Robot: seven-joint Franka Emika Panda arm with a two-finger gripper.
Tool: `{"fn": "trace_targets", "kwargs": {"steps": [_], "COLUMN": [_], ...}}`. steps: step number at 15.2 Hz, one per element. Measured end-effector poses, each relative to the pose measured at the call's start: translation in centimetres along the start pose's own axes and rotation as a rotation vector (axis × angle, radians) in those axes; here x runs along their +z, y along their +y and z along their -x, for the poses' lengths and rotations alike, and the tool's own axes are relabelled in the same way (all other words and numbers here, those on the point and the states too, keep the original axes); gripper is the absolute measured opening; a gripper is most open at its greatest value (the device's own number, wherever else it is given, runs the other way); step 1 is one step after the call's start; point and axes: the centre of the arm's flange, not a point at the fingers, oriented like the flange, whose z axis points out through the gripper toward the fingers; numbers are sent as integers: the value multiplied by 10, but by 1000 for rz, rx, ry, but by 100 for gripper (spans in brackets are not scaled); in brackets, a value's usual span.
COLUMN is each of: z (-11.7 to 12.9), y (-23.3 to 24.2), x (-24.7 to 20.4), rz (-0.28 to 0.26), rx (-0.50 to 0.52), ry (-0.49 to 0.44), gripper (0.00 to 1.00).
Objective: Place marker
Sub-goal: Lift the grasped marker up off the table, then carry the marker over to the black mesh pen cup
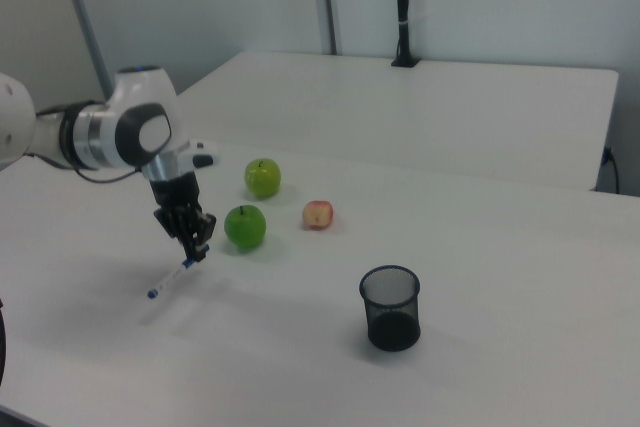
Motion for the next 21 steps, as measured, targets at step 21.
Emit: {"fn": "trace_targets", "kwargs": {"steps": [21], "z": [-10], "y": [152], "x": [-165], "rz": [-45], "rx": [151], "ry": [19], "gripper": [17]}}
